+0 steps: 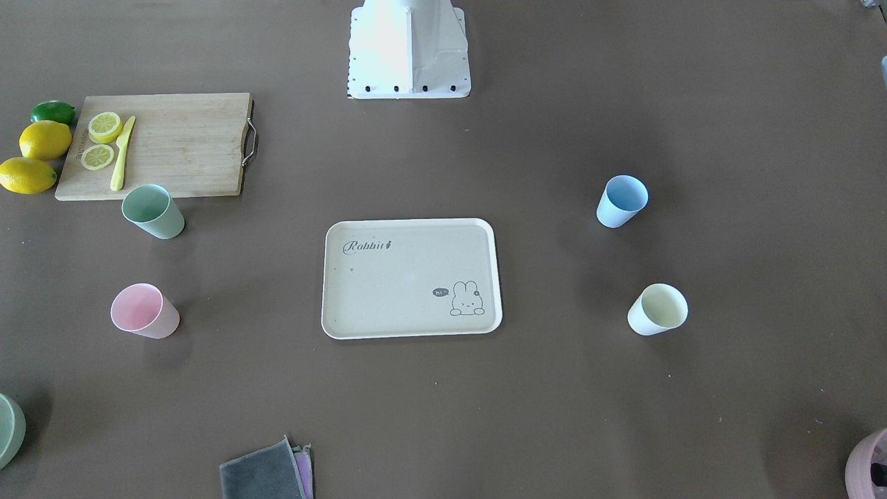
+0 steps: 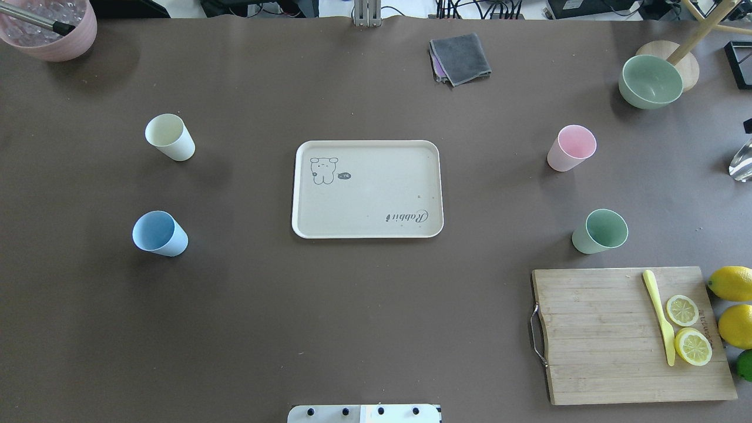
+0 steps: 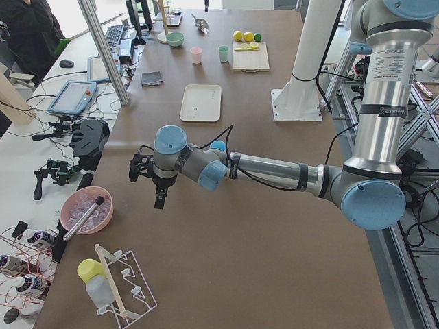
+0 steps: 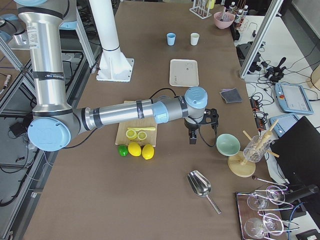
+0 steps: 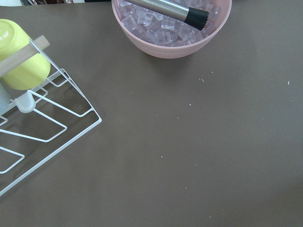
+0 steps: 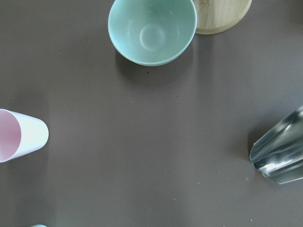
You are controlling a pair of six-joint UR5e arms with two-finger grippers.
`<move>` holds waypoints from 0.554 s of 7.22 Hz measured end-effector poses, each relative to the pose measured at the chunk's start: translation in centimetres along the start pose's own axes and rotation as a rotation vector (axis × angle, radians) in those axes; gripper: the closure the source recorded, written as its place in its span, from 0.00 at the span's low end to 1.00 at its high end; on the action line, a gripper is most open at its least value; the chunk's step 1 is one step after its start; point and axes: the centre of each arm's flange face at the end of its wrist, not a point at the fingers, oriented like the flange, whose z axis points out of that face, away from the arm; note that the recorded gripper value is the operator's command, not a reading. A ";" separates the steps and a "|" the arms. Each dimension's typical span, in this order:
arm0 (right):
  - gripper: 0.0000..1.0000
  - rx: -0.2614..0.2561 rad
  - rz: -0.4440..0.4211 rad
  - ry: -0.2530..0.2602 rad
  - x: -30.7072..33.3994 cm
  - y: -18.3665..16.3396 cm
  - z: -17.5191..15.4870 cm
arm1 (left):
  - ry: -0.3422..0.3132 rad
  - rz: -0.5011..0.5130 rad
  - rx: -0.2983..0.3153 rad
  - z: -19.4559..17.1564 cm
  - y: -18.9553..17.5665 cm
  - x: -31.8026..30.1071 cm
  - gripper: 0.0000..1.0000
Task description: Place all cups on tray
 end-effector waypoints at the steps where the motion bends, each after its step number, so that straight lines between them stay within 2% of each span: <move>1: 0.00 0.005 0.012 -0.007 -2.9 0.5 1.9 | 0.021 -0.032 -0.005 0.1 0.5 2.9 0.02; 4: 0.00 -0.030 0.017 -0.026 -10.5 4.3 5.2 | 0.067 -0.077 -0.035 1.0 2.4 9.4 0.02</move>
